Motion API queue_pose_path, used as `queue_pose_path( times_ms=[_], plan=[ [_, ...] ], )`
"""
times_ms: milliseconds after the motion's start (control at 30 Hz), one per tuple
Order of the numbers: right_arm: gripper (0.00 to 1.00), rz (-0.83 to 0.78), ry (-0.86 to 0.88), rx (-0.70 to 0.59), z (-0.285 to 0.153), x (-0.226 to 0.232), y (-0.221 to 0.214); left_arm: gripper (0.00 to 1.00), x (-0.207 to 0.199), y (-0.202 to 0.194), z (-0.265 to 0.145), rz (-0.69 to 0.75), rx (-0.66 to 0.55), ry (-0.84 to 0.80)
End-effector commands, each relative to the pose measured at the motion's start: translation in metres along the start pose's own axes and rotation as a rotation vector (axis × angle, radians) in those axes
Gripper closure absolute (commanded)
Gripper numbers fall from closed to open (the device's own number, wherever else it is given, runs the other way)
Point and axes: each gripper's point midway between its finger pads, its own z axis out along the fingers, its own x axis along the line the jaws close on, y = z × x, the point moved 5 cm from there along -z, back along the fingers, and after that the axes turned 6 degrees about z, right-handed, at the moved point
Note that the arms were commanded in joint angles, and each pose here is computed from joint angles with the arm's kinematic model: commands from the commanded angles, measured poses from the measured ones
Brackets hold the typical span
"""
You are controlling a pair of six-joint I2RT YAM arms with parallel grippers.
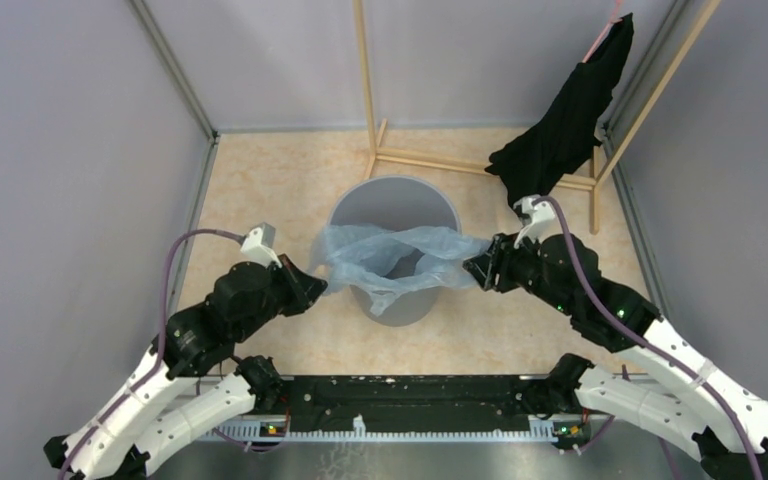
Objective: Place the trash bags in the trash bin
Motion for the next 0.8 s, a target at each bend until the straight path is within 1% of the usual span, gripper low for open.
queue_pose_path(
  times_ms=[0,200,300,400,467,533,567,633,667,733,767],
  plan=[
    [0.56,0.008,-0.024,0.024,0.003,-0.008,-0.011,1.00,0.013,-0.017,0.016,0.005,0.027,0.039],
    [0.55,0.010,-0.078,0.052,0.018,-0.026,-0.036,1.00,0.025,-0.018,0.042,0.049,-0.013,0.124],
    [0.55,-0.004,-0.102,0.032,0.027,-0.033,-0.040,1.00,0.028,-0.013,0.048,0.081,-0.036,0.171],
    [0.52,-0.046,-0.154,-0.031,0.035,-0.040,-0.031,1.00,0.028,-0.006,0.054,0.133,-0.064,0.198],
    [0.48,-0.104,-0.211,-0.065,0.038,-0.046,-0.023,1.00,0.028,0.002,0.056,0.171,-0.081,0.229],
    [0.44,-0.147,-0.256,-0.067,0.037,-0.047,-0.012,1.00,0.027,0.010,0.056,0.213,-0.085,0.271],
    [0.39,-0.167,-0.260,-0.054,0.034,-0.045,-0.008,1.00,0.026,0.014,0.054,0.226,-0.081,0.287],
    [0.32,-0.197,-0.242,-0.020,0.025,-0.038,0.000,0.91,0.025,0.019,0.046,0.244,-0.061,0.308],
    [0.27,-0.207,-0.217,0.000,0.019,-0.033,0.003,0.82,0.024,0.020,0.041,0.245,-0.047,0.306],
    [0.20,-0.230,-0.153,0.036,0.006,-0.024,0.006,0.63,0.018,0.020,0.029,0.258,-0.010,0.259],
    [0.17,-0.236,-0.118,0.046,-0.001,-0.019,0.008,0.56,0.014,0.019,0.022,0.260,0.007,0.227]
  ],
)
